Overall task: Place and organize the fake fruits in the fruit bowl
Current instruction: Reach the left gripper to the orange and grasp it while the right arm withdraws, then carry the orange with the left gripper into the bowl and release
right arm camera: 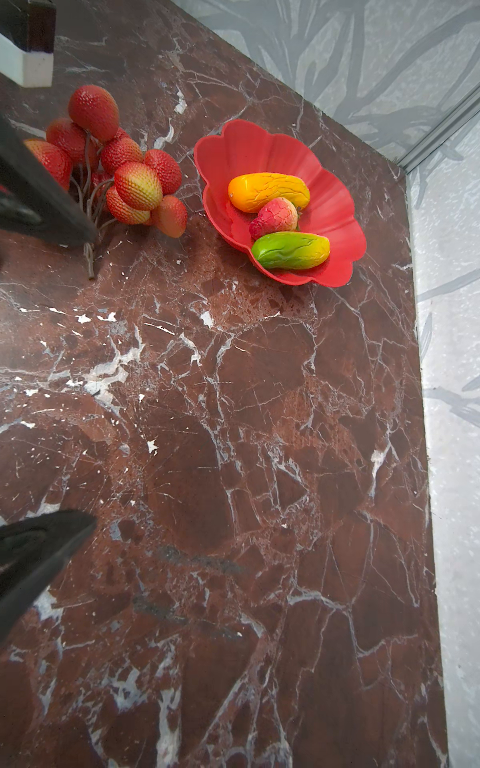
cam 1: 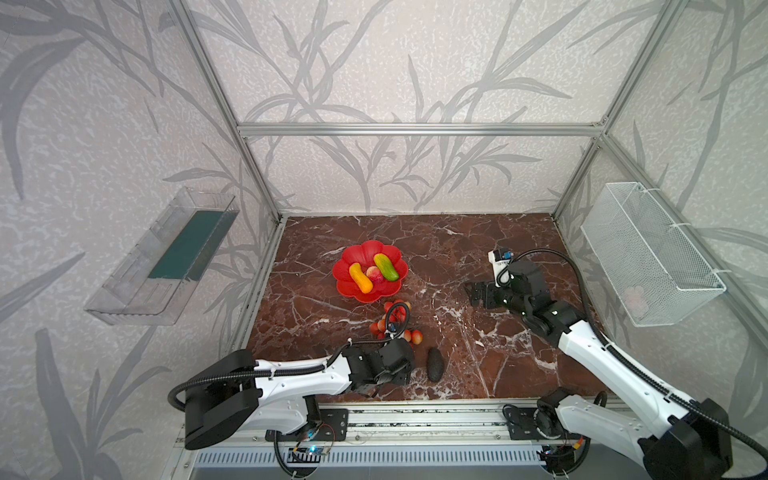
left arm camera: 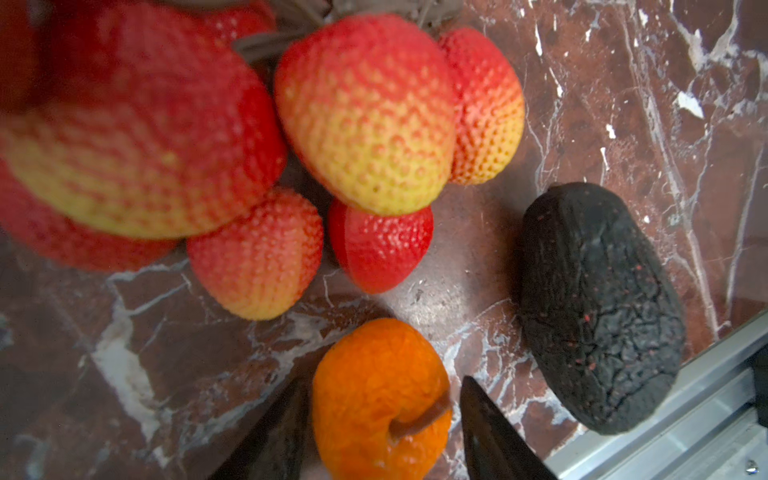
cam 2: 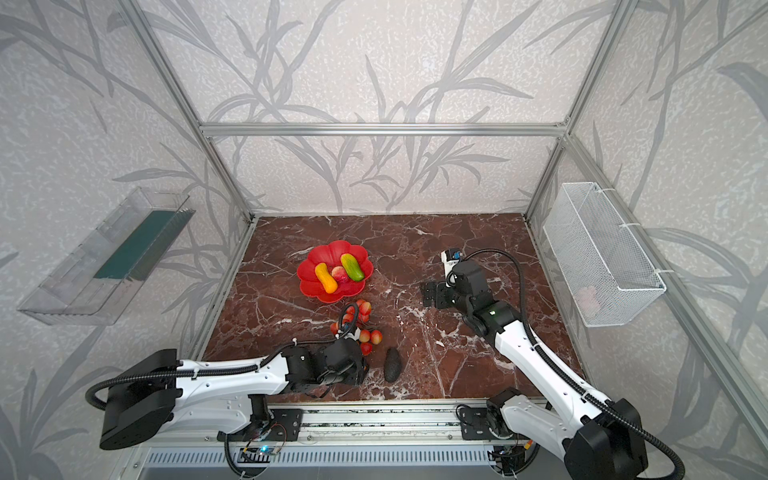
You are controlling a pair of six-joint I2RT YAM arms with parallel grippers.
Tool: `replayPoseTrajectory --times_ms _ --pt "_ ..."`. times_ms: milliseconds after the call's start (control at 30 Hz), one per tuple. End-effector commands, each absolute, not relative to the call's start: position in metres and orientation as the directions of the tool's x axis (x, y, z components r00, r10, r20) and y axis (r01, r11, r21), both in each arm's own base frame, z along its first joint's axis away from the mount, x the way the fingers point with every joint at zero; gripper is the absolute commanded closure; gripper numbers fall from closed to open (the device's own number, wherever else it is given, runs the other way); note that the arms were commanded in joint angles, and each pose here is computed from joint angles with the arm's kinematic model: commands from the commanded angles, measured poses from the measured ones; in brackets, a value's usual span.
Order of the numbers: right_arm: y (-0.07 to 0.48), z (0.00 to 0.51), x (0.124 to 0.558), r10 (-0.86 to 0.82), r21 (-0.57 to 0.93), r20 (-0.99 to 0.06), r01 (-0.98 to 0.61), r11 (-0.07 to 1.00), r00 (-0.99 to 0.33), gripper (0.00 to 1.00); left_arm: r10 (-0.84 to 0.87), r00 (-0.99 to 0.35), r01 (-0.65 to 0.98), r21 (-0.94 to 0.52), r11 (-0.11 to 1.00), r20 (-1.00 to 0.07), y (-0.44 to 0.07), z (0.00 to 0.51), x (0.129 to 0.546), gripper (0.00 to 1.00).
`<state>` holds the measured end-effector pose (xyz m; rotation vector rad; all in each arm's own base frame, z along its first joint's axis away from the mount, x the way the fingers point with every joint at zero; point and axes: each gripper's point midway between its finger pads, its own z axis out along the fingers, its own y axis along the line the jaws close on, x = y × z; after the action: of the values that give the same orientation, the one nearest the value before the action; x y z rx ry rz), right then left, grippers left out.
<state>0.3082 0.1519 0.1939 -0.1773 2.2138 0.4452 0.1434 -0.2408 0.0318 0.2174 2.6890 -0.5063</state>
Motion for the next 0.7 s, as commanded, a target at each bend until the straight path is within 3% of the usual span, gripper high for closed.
replayPoseTrajectory --times_ms 0,133,267,500,667 --pt "0.15 0.187 0.308 0.021 0.251 -0.773 -0.274 0.928 -0.634 0.01 0.051 -0.898 0.207 -0.316 0.926 -0.438 -0.243 0.04 0.152 0.51" --pt "0.15 0.186 0.309 0.022 0.251 -0.772 -0.272 0.929 -0.636 0.01 0.054 -0.882 0.233 -0.333 0.914 -0.469 -0.243 0.06 0.154 0.56" --pt "0.152 0.182 0.309 0.017 0.256 -0.765 -0.279 0.926 -0.644 0.01 0.053 -0.824 0.268 -0.305 0.914 -0.565 -0.228 0.114 0.168 0.56" --pt "0.155 0.171 0.309 0.015 0.269 -0.738 -0.273 0.924 -0.675 0.01 -0.03 -0.75 0.2 -0.269 0.942 -0.661 -0.167 0.183 0.229 0.56" --pt "0.157 0.168 0.305 0.012 0.281 -0.724 -0.278 0.919 -0.69 0.01 -0.078 -0.72 0.153 -0.267 0.951 -0.69 -0.157 0.195 0.283 0.57"
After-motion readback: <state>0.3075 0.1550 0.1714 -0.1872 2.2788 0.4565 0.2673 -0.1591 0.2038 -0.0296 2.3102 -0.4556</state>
